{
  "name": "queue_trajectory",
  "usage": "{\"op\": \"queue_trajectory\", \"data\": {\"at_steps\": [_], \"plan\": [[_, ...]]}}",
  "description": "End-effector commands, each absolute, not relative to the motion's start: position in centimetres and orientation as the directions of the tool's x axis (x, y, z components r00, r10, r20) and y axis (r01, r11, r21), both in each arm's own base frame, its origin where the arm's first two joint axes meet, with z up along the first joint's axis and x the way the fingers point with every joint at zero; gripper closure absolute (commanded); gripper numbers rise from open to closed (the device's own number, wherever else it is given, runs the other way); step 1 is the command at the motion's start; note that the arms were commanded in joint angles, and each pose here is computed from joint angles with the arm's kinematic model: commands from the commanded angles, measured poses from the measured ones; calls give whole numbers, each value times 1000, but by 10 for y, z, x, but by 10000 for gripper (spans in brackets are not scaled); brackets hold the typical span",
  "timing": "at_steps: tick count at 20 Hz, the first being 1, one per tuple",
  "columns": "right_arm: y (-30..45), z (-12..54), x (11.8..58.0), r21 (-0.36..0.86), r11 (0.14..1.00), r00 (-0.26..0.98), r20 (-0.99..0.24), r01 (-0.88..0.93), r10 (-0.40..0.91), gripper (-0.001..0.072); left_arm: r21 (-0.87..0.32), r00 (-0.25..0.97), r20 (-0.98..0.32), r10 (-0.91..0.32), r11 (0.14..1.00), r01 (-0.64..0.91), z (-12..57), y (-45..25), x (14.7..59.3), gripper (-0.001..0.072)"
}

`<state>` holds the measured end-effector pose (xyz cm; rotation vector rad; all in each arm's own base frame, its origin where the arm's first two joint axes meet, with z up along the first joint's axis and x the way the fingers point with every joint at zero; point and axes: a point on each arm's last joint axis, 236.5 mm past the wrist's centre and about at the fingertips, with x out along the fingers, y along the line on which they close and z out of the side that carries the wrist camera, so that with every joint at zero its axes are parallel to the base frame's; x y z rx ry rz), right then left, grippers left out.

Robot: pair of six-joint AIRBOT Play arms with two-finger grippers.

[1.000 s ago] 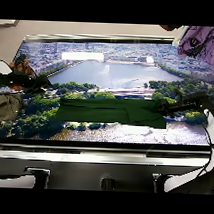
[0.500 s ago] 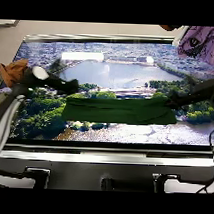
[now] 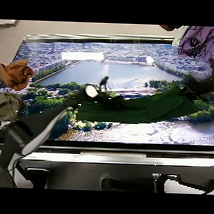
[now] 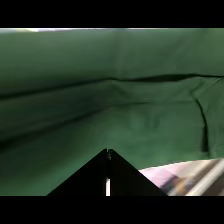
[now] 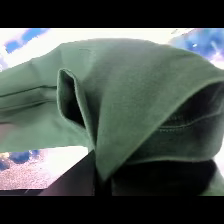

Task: Fold the clothes and pants, and hang the long-sleeved shirts on hangers.

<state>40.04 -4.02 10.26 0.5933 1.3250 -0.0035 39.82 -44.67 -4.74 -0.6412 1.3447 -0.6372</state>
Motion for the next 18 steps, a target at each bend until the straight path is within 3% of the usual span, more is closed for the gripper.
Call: {"op": "queue_trajectory", "data": {"at_steps": [1,10,15,18], "plan": [[-44,133,397,386,860,290,-910,332,296,683,-803,91,-594,-799,596,-11,-54,-518,377,691],[-45,171,395,383,870,365,-893,310,263,683,-877,74,-471,-879,457,-151,-78,-610,354,691],[-47,173,403,387,869,394,-883,307,254,683,-863,19,-495,-868,490,-122,-74,-592,358,694],[-39,175,407,394,871,405,-877,293,260,683,-789,8,-614,-789,614,16,-53,-534,386,695]]}}
